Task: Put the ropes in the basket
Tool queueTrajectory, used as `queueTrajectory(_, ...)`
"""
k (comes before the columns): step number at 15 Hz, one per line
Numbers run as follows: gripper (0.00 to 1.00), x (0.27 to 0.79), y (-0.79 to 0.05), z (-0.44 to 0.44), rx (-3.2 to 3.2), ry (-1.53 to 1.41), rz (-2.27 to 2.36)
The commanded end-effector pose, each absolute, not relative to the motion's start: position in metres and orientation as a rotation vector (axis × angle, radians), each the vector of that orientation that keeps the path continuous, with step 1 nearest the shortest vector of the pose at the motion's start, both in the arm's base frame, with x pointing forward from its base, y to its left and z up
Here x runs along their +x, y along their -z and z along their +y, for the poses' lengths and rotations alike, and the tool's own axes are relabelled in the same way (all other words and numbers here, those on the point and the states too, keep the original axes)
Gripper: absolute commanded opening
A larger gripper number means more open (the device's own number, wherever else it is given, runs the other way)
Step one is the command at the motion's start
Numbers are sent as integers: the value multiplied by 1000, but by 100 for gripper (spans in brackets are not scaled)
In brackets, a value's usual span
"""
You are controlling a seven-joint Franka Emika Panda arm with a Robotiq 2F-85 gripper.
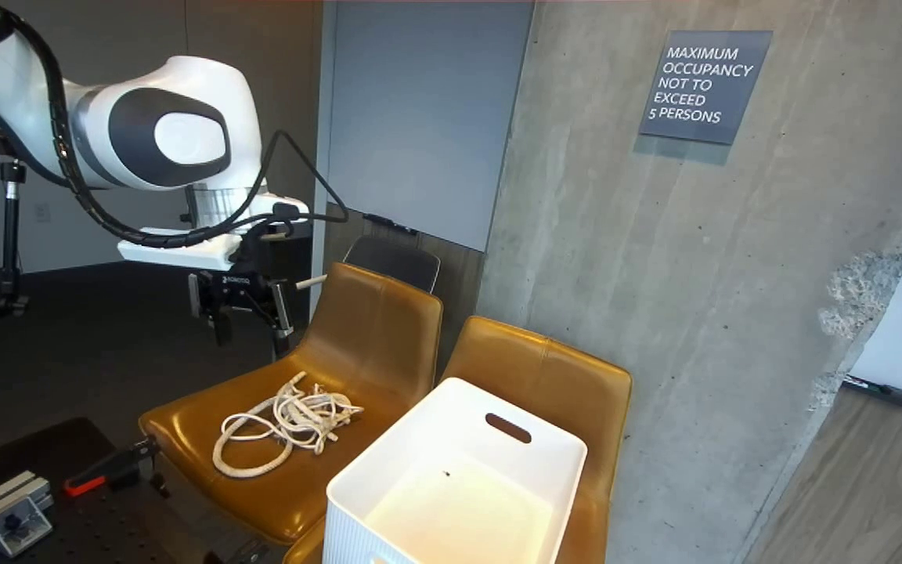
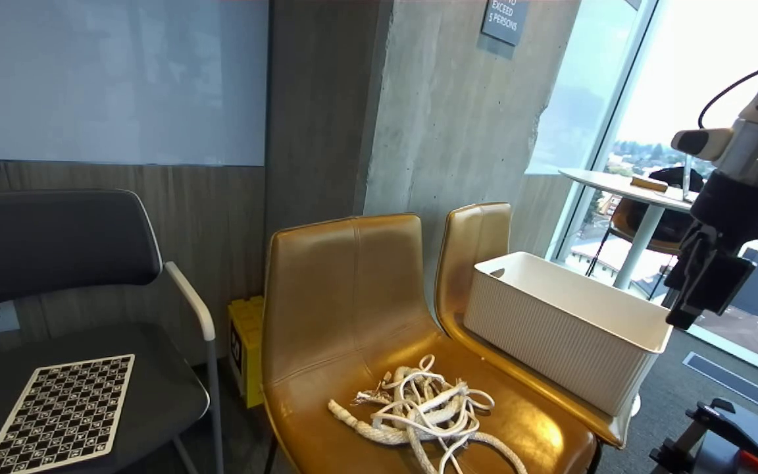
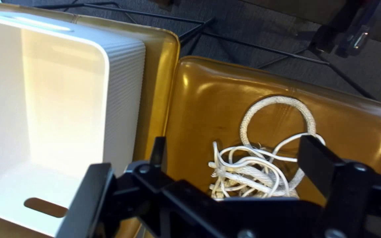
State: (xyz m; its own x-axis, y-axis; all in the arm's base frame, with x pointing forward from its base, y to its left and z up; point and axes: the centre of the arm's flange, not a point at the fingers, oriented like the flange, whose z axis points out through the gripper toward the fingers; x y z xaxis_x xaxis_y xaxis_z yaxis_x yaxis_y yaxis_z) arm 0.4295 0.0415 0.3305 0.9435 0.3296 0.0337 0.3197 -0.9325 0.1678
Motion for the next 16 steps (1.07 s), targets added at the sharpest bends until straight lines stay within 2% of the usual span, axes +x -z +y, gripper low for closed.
queueTrajectory(1,100,472,-306,123,2892,-120,609)
queueTrajectory(5,100,532,-280,170,2836,-130,689)
queueTrajectory(11,100,635,-220,130,2850,-76,636)
queueTrajectory(16,100,642,-124,121,2881,111,618)
